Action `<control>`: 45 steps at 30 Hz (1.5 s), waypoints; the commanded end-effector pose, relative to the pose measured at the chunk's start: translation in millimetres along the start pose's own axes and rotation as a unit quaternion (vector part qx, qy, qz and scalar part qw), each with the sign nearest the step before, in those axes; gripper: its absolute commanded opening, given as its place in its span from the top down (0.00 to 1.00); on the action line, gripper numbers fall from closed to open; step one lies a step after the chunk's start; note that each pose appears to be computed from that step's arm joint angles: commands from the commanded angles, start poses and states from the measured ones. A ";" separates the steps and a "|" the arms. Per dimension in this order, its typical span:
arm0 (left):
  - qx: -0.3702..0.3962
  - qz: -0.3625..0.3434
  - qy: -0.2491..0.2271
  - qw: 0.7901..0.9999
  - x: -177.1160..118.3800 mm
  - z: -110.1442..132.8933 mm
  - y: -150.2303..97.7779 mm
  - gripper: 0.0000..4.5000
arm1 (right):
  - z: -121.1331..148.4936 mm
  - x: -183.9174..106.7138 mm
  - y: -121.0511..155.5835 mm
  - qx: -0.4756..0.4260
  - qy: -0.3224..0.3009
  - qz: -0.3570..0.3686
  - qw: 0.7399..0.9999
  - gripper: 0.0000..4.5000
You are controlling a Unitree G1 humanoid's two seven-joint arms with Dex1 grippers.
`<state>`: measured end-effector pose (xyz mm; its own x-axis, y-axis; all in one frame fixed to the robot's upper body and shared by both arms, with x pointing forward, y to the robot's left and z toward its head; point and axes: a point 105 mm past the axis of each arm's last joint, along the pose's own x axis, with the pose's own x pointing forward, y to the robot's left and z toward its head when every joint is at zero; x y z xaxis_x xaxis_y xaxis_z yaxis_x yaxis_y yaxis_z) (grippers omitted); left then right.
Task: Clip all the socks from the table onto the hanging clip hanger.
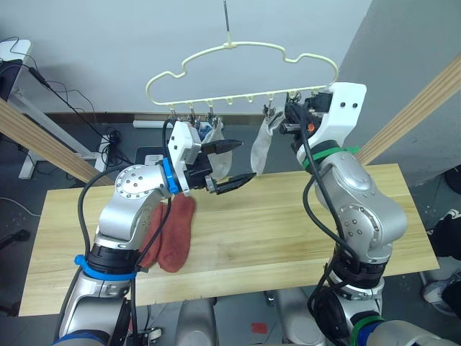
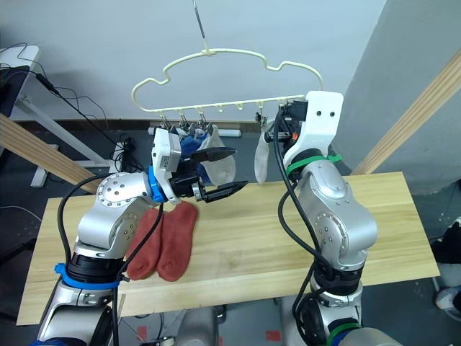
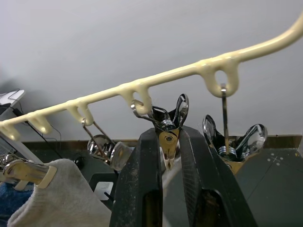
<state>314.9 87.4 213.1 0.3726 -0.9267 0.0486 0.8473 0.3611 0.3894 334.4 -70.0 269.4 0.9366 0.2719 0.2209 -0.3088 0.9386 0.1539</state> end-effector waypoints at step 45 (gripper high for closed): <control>0.030 -0.012 -0.015 0.999 5.1 9.9 -2.3 0.13 | 6.5 5.0 6.2 0.029 -0.043 -0.016 0.999 0.60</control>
<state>315.5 85.3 214.0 0.3660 -0.9295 0.0458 0.8397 0.3511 0.4142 342.3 -68.3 266.6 0.9451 0.2177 0.2437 -0.2716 0.9380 0.2154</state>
